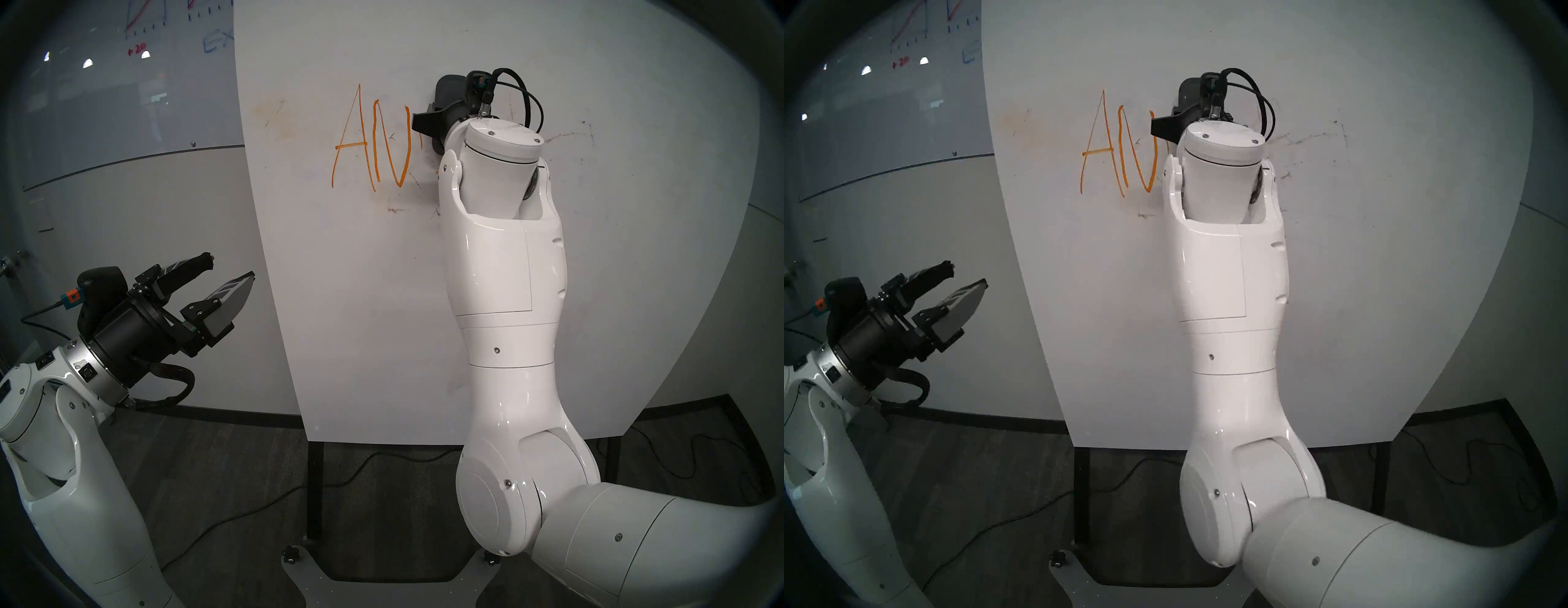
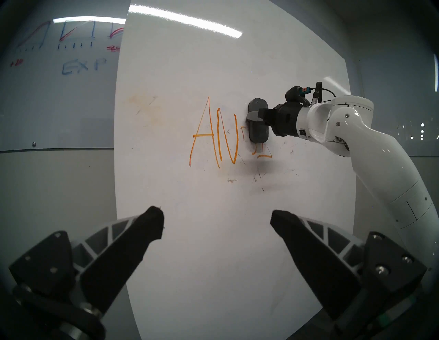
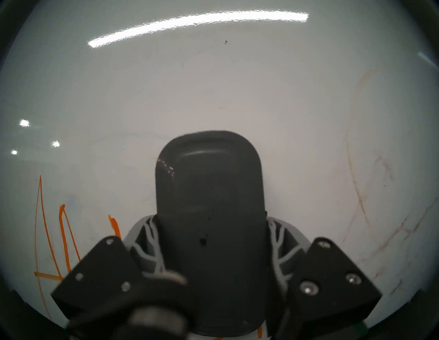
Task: Erase all marks on the whiteboard with the eraser
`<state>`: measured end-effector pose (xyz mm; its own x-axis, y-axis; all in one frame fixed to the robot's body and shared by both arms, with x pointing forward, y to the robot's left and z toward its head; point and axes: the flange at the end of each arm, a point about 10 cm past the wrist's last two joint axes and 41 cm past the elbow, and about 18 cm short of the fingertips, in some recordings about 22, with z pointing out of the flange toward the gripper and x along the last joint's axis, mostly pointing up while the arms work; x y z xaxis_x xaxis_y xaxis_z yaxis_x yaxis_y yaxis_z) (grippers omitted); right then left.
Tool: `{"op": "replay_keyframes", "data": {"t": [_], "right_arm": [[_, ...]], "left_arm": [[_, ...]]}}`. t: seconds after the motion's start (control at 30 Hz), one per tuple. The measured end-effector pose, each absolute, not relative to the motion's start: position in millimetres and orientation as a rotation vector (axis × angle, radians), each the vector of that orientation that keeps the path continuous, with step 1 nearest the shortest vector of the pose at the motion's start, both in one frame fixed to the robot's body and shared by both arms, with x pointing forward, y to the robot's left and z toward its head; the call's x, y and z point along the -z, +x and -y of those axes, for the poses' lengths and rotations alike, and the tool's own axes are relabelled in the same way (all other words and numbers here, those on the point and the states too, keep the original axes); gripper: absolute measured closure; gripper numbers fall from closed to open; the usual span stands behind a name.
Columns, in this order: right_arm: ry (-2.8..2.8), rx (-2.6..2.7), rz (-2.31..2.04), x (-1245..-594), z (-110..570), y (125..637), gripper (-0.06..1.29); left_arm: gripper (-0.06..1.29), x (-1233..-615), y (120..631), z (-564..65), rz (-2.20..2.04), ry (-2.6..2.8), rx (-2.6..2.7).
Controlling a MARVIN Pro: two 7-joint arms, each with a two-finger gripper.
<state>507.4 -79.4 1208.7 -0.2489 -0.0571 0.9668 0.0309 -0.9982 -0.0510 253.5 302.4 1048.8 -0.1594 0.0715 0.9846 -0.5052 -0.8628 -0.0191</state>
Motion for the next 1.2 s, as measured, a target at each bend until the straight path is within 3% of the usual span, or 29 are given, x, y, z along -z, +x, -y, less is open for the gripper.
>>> {"op": "replay_keyframes", "data": {"t": [1.2], "right_arm": [[-1.906,2.399,-0.062,-1206.6,80.2,493.2,0.69]], "left_arm": [[-0.01,-1048.8,253.6,-302.4,0.490,1.734,-2.078]]}}
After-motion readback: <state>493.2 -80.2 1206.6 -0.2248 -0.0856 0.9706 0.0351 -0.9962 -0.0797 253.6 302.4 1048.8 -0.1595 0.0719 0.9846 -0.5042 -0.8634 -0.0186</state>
